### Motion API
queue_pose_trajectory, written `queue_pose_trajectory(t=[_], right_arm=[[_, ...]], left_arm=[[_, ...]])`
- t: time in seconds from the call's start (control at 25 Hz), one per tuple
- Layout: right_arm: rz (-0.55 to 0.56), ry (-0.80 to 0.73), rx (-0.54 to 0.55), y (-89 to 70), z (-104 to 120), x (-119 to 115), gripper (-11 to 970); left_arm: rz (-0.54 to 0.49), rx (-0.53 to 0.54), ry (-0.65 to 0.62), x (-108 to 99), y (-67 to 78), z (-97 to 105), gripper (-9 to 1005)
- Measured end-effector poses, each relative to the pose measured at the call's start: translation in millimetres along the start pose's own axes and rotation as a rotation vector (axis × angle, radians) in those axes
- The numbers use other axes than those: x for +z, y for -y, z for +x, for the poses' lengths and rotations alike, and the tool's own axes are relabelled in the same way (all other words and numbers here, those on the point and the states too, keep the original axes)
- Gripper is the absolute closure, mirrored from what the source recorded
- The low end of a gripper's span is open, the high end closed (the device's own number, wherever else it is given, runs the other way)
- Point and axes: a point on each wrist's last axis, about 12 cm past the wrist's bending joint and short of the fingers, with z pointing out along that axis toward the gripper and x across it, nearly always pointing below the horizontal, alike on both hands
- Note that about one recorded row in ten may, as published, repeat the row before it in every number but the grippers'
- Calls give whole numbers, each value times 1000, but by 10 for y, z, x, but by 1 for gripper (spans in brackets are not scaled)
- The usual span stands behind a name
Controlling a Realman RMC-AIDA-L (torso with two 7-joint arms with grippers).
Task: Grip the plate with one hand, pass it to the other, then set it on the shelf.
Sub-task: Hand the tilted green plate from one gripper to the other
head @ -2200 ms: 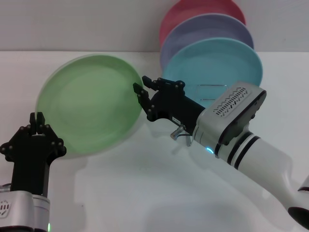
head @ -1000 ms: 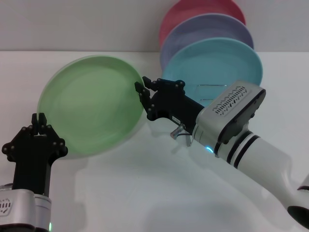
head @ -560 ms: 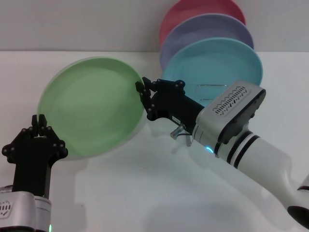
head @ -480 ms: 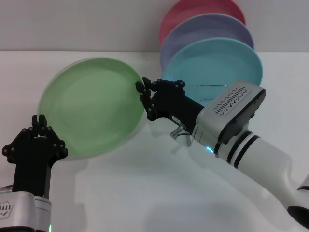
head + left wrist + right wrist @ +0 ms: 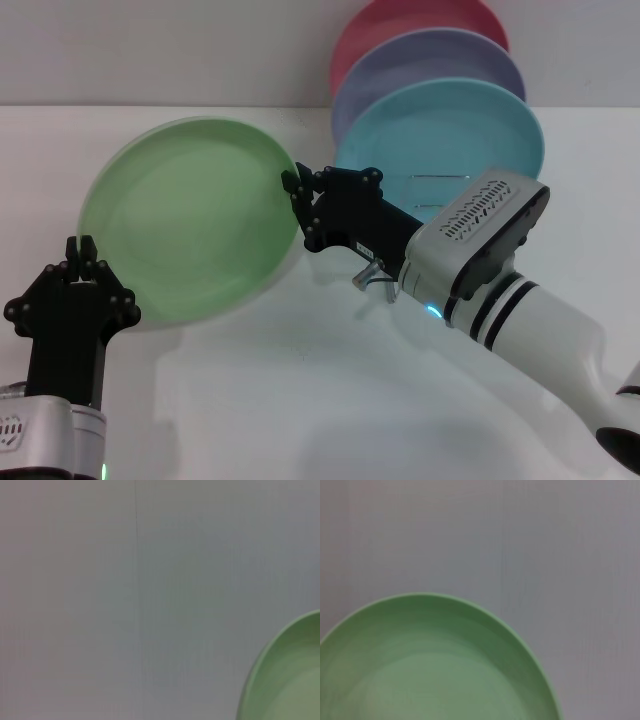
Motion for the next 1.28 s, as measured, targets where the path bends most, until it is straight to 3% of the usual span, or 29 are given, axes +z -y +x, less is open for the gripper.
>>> queue_pose_trajectory(t=[1.28], right_arm=[[3,1,-15,7,6,-9,935]], left_arm=[[6,-3,-3,10,-7,9,959]])
